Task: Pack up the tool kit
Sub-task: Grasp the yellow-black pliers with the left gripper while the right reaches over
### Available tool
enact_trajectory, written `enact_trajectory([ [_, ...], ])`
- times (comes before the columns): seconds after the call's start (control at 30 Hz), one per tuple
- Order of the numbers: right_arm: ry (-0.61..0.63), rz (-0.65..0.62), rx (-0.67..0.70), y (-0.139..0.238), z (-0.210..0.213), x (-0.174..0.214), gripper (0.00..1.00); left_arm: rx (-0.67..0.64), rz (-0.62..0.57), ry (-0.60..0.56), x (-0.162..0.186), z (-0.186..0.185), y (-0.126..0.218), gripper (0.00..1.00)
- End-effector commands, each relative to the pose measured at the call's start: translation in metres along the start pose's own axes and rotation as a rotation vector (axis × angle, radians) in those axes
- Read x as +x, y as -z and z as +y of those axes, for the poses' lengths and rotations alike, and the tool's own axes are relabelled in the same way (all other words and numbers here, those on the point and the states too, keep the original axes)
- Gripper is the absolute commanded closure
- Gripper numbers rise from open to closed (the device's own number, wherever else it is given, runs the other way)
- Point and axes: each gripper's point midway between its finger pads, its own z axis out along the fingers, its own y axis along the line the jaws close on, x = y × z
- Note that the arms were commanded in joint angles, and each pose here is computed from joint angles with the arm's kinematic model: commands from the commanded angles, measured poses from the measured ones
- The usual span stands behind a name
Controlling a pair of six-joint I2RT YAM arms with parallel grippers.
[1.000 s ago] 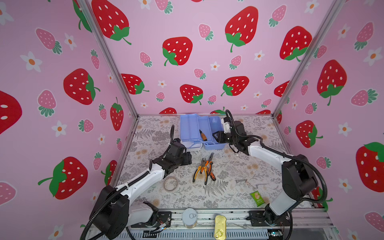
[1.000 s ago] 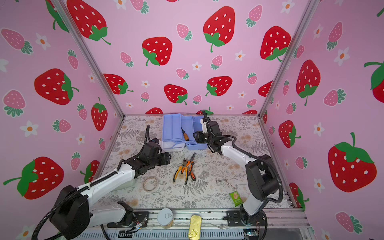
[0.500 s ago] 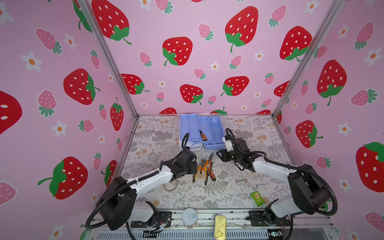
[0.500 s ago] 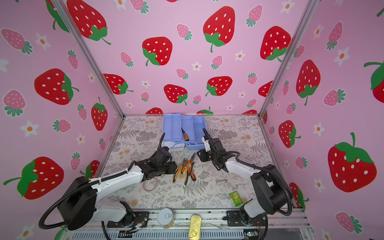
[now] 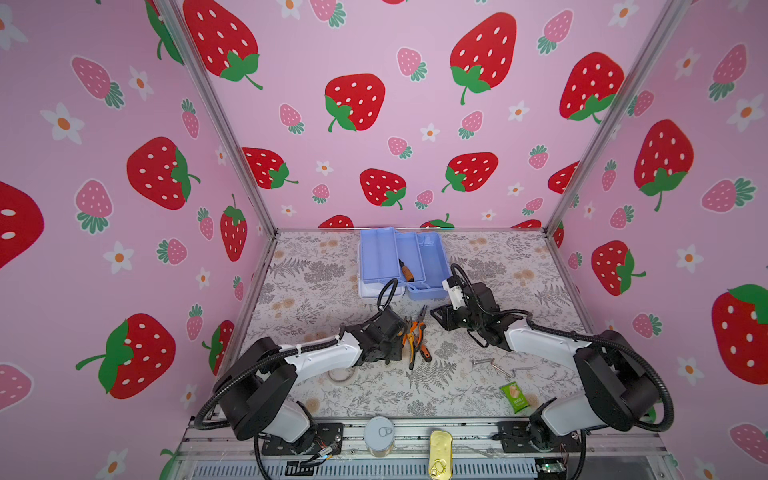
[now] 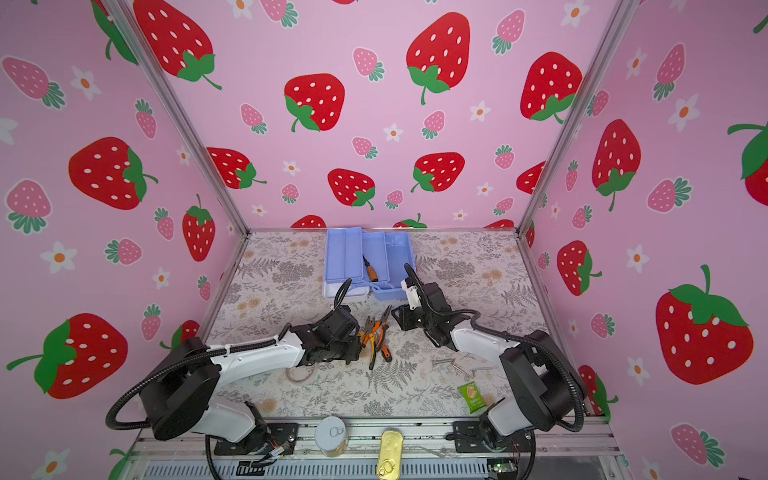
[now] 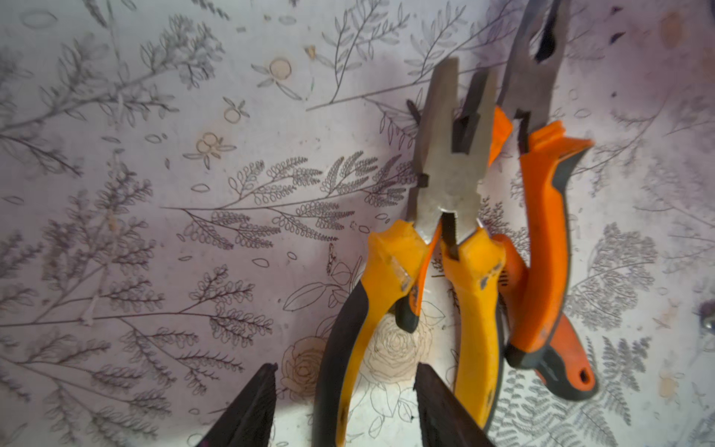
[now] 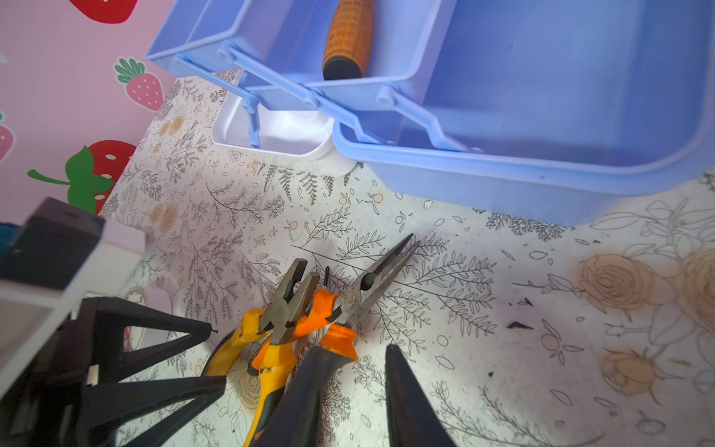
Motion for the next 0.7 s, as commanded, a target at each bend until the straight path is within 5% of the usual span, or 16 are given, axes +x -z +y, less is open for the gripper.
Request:
enact_trajectory([
  [0.0, -0.001, -0.004, -0.012, 0.002, 0.003, 0.003, 0.69, -0.055, -0.009, 0.023, -0.006, 0.002, -0.003, 0.42],
  [0.13, -0.003, 0.000, -0.003, 0.001, 0.000, 0.005, 0.69, -0.071, 0.009, 0.022, -0.004, 0.003, -0.012, 0.44],
  [0.23, -0.004, 0.009, -0.013, -0.001, 0.002, 0.007, 0.67, -0.059, 0.040, 0.002, -0.003, -0.003, -0.019, 0.64],
  [0.43, -0.011, 0.009, -0.007, -0.003, 0.001, 0.007, 0.66, -0.053, 0.041, 0.009, -0.004, -0.006, -0.022, 0.88],
  [0.57, -0.010, 0.014, -0.017, -0.004, 0.004, 0.008, 0.65, -0.075, -0.003, 0.008, -0.013, -0.001, -0.007, 1.00],
  [0.67, 0.006, 0.022, -0.029, -0.006, 0.010, 0.007, 0.64, -0.078, -0.062, -0.002, -0.027, 0.000, 0.013, 1.00],
])
